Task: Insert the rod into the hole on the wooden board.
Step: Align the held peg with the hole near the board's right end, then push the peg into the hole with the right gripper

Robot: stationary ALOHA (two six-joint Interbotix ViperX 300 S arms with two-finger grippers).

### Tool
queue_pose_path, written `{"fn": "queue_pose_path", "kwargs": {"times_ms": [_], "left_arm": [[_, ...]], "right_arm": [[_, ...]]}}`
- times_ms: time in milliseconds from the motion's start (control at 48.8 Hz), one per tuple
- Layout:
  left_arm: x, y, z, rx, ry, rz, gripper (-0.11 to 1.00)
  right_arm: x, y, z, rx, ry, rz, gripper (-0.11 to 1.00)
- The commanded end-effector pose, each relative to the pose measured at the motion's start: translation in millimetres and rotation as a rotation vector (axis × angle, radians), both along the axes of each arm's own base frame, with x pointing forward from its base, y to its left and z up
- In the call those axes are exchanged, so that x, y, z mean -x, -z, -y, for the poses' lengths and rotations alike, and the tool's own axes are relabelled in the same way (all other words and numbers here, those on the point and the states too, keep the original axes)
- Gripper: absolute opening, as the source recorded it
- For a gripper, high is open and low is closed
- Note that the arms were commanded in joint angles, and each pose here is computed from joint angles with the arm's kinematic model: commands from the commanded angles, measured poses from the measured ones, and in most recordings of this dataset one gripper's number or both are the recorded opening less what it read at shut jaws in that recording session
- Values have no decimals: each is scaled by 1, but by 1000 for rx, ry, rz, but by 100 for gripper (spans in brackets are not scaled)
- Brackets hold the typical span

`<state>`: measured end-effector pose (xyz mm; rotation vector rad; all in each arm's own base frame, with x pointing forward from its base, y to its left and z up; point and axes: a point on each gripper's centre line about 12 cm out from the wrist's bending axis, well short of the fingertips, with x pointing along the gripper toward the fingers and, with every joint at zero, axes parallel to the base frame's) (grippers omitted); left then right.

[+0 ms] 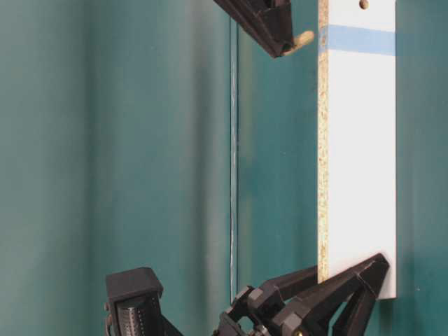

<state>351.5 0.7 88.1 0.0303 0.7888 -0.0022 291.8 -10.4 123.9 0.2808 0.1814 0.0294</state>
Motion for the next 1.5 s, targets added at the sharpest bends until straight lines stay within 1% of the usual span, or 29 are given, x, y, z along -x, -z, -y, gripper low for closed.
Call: {"fn": "queue_pose_path", "kwargs": {"times_ms": [0, 492, 676, 1168, 1476], "left_arm": [[-2, -5, 3, 3, 6, 15, 32], [2, -4, 3, 3, 7, 9, 32], [2, -5, 3, 4, 6, 11, 32], [1, -6, 3, 5, 5, 12, 32], [2, -5, 3, 5, 5, 8, 32]], "right_arm": [[-4, -5, 0, 3, -1, 26, 10], [-9, 1, 0, 1, 0, 8, 10], [-4, 5, -1, -1, -4, -12, 10], [-2, 5, -1, -5, -1, -20, 10], [8, 2, -2, -1, 2, -40, 10]]}}
